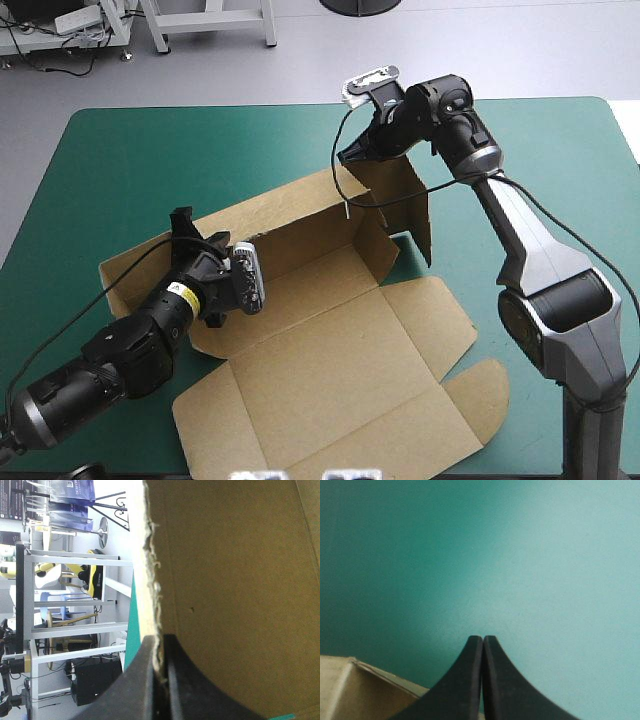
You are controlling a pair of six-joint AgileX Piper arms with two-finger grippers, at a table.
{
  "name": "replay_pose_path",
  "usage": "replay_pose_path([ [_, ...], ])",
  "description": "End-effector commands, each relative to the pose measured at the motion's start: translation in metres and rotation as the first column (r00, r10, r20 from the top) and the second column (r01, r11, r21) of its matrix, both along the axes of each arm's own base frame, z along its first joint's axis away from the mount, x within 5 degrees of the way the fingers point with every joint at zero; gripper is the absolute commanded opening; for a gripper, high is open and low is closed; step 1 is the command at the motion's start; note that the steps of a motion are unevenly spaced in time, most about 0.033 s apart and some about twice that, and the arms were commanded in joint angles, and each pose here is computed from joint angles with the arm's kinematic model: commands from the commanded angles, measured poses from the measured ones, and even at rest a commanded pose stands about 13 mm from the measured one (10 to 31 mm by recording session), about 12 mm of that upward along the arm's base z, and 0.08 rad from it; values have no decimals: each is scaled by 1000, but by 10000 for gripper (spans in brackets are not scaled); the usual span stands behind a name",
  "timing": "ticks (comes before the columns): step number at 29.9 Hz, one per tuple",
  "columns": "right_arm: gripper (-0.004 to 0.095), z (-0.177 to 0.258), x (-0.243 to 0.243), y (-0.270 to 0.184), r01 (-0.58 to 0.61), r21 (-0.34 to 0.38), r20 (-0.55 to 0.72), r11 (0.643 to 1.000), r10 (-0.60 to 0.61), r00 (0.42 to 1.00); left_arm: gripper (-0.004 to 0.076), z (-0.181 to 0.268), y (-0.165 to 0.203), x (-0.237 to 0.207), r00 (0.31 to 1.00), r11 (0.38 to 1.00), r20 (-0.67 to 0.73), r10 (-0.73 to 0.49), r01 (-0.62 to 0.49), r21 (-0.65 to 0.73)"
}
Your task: Fold the box
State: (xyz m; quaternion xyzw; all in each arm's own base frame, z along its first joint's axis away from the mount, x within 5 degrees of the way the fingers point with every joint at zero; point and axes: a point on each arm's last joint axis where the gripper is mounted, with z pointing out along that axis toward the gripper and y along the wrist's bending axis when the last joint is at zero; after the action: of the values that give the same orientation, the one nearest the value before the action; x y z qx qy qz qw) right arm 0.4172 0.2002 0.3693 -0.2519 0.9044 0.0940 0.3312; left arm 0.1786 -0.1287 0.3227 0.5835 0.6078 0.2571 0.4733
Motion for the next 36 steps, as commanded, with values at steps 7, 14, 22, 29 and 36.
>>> replay_pose_path([
  [7,-5,32,-21,-14,20,-13,4,1000,-20,1000,-6,12,-2,-2,999,998,31,-22,23,-50],
  [14,-4,30,-40,-11,-56,41,-82,998,59,995,-6,12,-3,-2,999,998,32,-25,27,-52],
  [22,-4,33,-48,-13,-58,84,-57,995,63,996,-6,12,-3,-2,999,998,25,-21,22,-63],
  [29,-4,30,-52,-33,-32,220,-38,975,42,998,-6,12,-3,-2,1000,997,21,-21,22,-69],
  [36,-4,16,-63,-47,-11,275,8,961,9,1000,-6,12,-4,-2,1000,997,19,-25,26,-77],
])
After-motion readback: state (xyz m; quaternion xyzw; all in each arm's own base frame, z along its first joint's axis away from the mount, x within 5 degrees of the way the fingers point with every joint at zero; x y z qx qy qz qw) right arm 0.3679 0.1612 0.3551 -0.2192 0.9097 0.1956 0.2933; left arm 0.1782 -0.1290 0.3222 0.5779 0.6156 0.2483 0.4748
